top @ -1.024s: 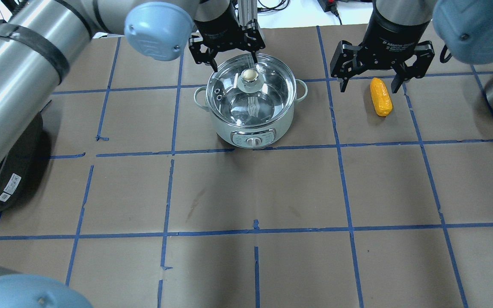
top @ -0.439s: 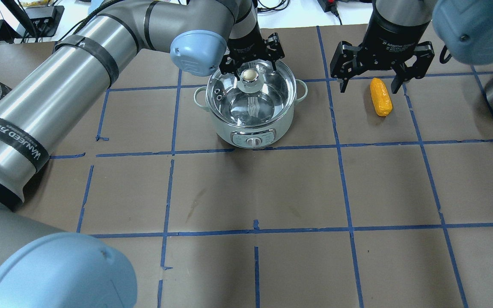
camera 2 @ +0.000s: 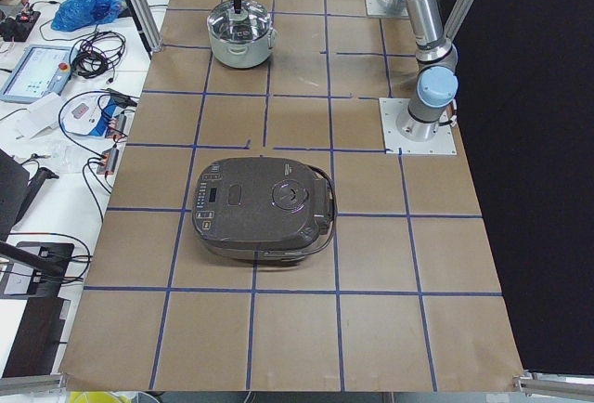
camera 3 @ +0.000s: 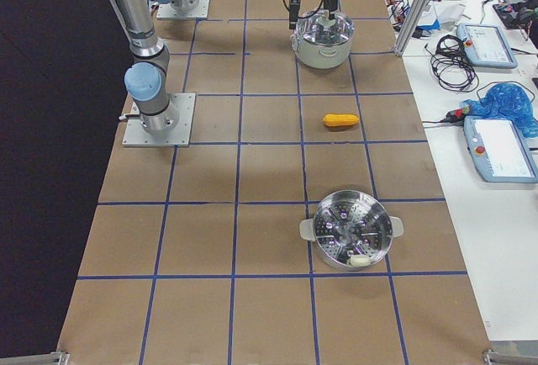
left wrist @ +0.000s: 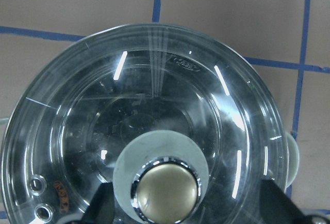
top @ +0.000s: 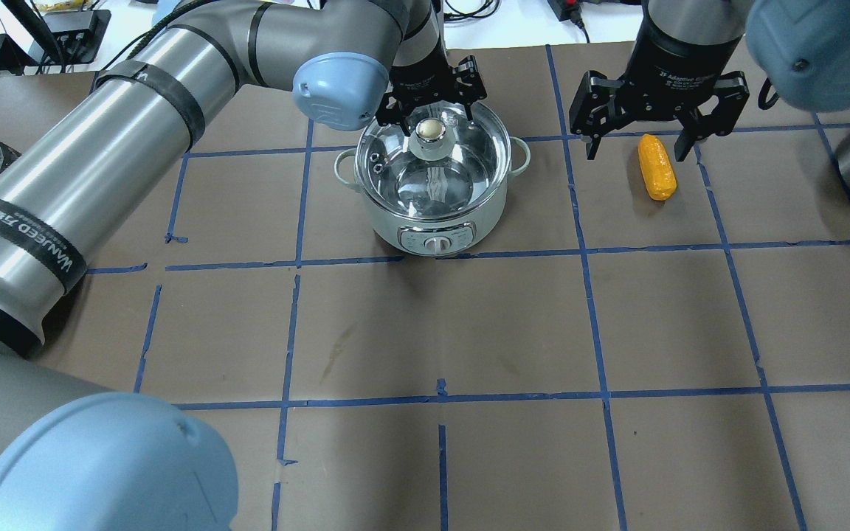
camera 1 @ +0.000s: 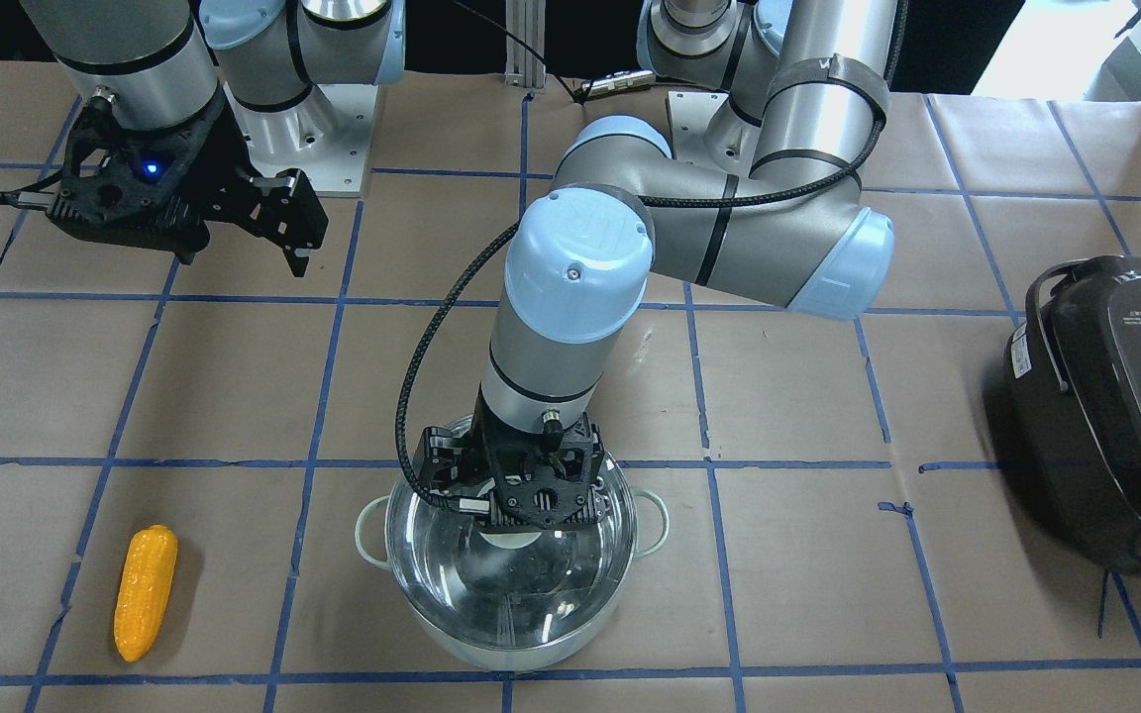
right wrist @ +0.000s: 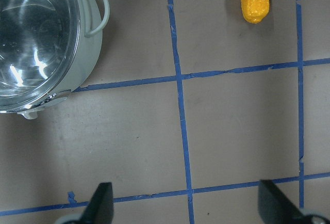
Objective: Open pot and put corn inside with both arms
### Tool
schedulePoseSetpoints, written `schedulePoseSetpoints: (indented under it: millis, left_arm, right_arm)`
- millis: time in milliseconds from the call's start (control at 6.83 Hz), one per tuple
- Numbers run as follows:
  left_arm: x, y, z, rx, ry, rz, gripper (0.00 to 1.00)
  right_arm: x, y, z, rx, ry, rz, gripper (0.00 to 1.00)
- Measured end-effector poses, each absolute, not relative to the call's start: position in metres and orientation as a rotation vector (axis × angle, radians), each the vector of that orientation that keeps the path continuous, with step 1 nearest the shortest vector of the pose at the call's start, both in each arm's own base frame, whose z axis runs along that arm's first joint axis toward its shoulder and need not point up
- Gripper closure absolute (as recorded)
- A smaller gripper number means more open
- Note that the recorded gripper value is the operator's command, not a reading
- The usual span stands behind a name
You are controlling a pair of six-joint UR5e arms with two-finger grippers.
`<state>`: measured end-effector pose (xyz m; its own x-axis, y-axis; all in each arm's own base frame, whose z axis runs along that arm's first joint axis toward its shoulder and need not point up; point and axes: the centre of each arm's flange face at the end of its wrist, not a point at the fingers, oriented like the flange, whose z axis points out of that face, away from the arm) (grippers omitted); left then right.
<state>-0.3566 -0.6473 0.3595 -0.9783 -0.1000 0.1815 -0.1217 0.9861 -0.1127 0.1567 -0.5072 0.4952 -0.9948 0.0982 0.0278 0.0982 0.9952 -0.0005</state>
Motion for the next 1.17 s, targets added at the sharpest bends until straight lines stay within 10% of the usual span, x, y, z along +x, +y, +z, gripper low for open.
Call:
schedulePoseSetpoints:
  millis: [585,1024,1171]
  left_arm:
    - [-0.351,-0.653,0.346,0.141,-3.0,0.185,0.14]
    - [-0.351,-0.655,0.342,0.145,-3.003,0.177,0.8]
    - [-0.351,-0.655,0.342,0.146,-3.003,0.178,0.87]
  right_arm:
    - [0.157,-0.507,0.496,-0.153,-3.11,0.0,0.0]
    - [0.157,-0.507,0.496,-0.153,-3.11,0.003,0.0]
    - [0.157,-0.509,0.498,-0.151,-3.111,0.015,0.0]
